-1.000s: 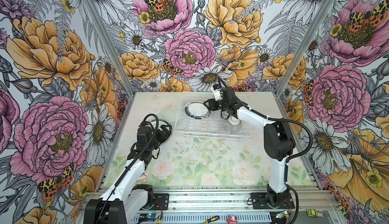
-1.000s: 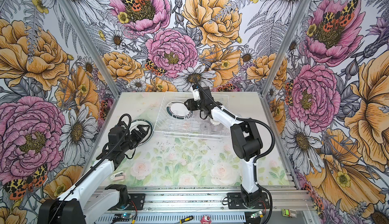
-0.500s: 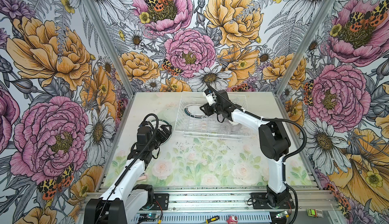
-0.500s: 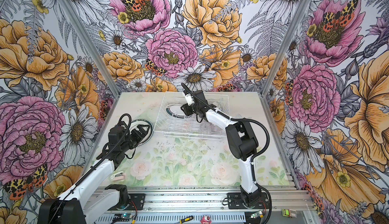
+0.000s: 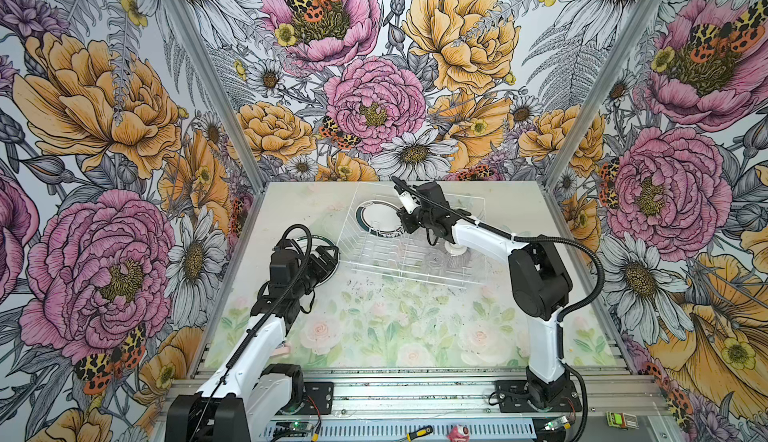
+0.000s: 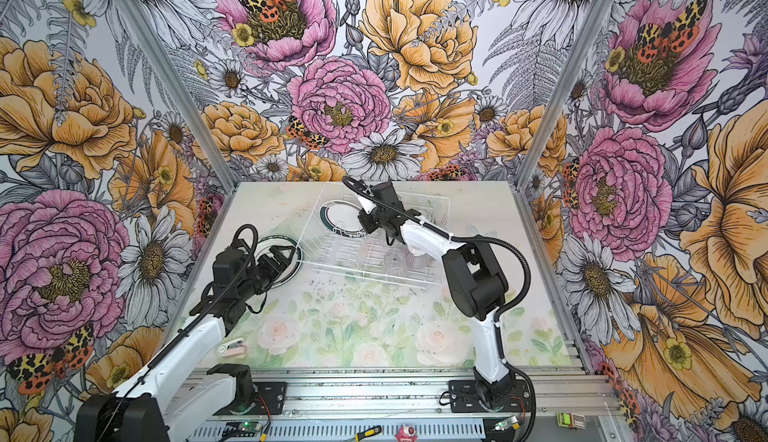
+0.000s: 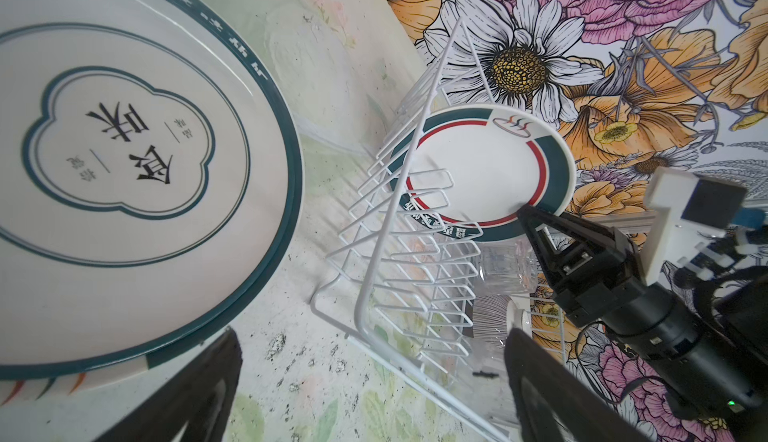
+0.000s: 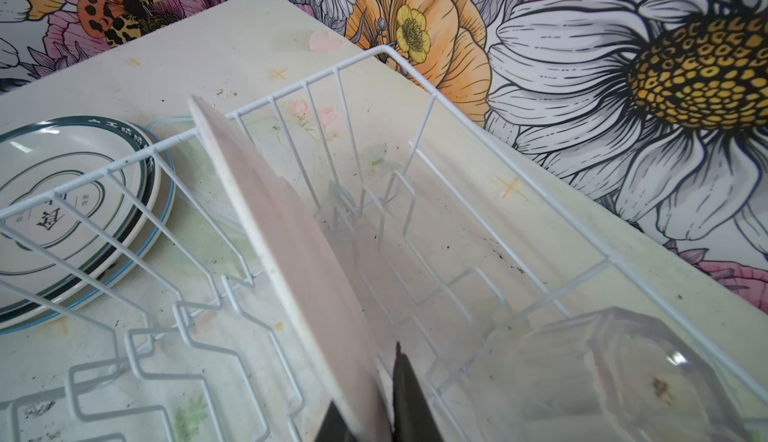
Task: Unload the mixed dishes from the dish rack
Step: 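Grasp the red-and-green-rimmed plate and lift it upright with the right gripper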
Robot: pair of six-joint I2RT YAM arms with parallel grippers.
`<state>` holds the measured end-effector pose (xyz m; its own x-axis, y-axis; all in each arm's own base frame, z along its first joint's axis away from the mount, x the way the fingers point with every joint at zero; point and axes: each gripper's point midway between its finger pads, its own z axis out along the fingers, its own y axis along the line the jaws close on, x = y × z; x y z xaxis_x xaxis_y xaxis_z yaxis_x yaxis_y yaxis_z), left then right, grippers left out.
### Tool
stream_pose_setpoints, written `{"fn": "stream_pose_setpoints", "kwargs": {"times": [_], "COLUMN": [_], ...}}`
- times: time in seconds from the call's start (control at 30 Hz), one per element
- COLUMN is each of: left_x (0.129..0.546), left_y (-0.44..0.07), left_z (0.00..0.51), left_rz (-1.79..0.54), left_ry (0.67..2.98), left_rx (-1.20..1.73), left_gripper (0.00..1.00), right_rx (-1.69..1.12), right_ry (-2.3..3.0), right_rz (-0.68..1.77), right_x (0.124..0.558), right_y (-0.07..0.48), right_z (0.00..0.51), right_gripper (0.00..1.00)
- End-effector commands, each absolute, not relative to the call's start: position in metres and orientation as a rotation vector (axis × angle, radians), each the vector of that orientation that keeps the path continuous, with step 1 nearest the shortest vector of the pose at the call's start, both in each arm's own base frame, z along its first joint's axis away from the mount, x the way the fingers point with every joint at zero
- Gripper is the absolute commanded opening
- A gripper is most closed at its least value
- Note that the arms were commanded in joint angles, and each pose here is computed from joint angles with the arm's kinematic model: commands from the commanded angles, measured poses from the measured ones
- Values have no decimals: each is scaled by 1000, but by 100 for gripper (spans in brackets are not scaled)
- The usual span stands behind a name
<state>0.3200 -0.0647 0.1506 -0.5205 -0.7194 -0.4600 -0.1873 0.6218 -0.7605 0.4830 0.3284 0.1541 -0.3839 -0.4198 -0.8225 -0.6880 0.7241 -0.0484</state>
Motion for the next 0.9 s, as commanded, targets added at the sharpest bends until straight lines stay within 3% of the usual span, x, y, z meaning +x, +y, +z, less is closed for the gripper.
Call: {"fn": "stream_pose_setpoints", "kwargs": {"times": [0.0,0.17,0.43,0.87], "left_x": [326,322,315,339], "left_y": [-68,-74,-84,-126], "left_z": [184,211,235,301], "left_rz": [-867,-891,-864,-953], "left_ry": [1957,1893,1827,1771], "left_rx": [-684,-648,-591,-357], "left_gripper": [99,99,99,99], "right_rx": [-760,-684,-532,-241], "right_ry": [1928,1876,1787,1770], "right_rz": [379,321,460,633], "right_x": [475,465,424,355], "right_y": [321,300,279,225], "right_z": [221,262,328,345], "right_gripper": [0,0,0,0]}}
